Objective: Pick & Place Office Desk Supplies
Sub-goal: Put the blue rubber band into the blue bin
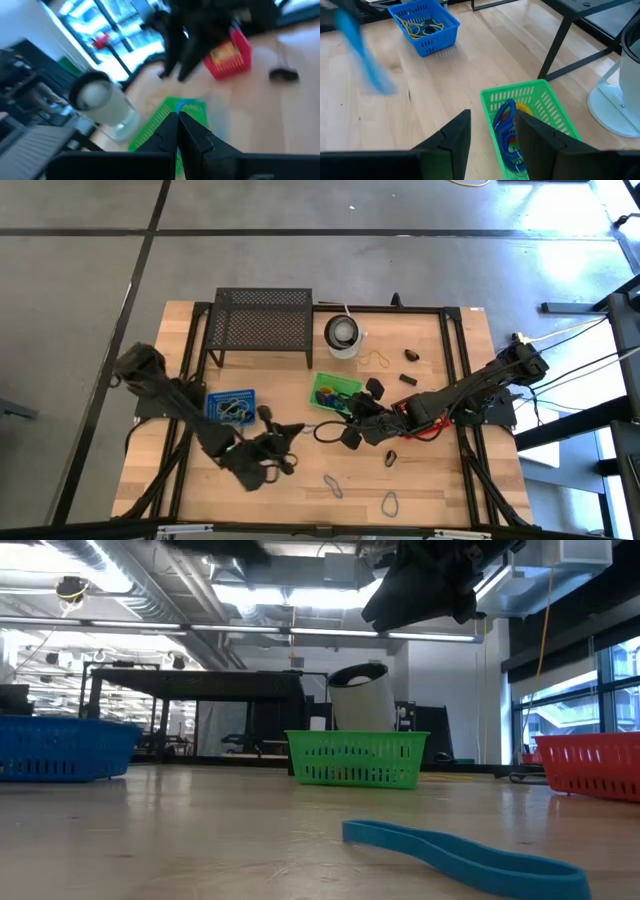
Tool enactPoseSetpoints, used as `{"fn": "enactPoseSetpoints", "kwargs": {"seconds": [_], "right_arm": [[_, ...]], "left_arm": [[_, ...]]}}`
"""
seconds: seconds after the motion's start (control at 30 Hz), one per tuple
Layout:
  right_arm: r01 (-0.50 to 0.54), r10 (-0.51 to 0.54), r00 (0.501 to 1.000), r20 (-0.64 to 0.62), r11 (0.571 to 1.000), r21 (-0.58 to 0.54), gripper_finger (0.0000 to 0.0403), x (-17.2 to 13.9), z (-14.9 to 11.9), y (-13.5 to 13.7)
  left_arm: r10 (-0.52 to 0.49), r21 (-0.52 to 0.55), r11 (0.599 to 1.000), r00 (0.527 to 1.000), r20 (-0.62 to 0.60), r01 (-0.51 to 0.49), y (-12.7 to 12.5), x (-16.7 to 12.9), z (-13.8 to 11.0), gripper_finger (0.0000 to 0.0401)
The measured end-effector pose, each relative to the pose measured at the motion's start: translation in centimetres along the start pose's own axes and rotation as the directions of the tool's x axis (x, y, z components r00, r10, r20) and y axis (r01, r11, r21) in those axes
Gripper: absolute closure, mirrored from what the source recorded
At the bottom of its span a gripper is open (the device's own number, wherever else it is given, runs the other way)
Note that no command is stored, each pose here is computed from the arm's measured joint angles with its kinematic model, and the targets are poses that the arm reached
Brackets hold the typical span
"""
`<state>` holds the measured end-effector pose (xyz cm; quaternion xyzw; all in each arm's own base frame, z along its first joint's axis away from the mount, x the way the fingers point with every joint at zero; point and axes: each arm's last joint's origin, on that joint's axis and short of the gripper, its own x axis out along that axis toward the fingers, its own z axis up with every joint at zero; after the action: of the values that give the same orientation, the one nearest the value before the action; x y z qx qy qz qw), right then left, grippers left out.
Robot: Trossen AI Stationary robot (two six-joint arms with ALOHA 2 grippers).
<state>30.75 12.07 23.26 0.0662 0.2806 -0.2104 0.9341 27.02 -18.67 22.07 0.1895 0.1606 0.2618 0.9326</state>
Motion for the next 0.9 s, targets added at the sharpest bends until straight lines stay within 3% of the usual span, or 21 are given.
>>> {"fn": "enactPoseSetpoints", "kwargs": {"seconds": [0.17, 0.4, 0.53, 0.67, 0.9], "right_arm": [[-0.015, 0.014, 1.0, 0.016, 1.0, 0.013, 0.0253, -0.1, 0.1, 0.2], [-0.098, 0.098, 0.994, 0.04, 0.995, 0.005, 0.0253, -0.7, 0.6, 1.2], [-0.179, 0.179, 0.983, 0.034, 0.984, -0.005, 0.0253, -1.6, 1.3, 2.1], [-0.212, 0.214, 0.976, 0.036, 0.976, -0.042, 0.0252, -2.3, 1.3, 2.8], [-0.23, 0.234, 0.972, 0.032, 0.968, -0.098, 0.0252, -2.9, 0.9, 3.4]], "left_arm": [[-0.001, -0.144, 0.99, 0.997, 0.077, 0.012, 1.7, -1.9, 2.5, 0.0398], [-0.08, -0.287, 0.95, 0.985, 0.15, 0.121, 2.3, -2.9, 4.2, 0.0398], [-0.156, -0.296, 0.933, 0.972, 0.176, 0.203, 2.1, -2.9, 4.4, 0.0397], [-0.171, -0.269, 0.94, 0.971, 0.164, 0.211, 2.0, -2.9, 4.2, 0.0397], [-0.198, -0.239, 0.951, 0.98, 0.018, 0.197, 1.8, -2.9, 1.7, 0.0397]]}}
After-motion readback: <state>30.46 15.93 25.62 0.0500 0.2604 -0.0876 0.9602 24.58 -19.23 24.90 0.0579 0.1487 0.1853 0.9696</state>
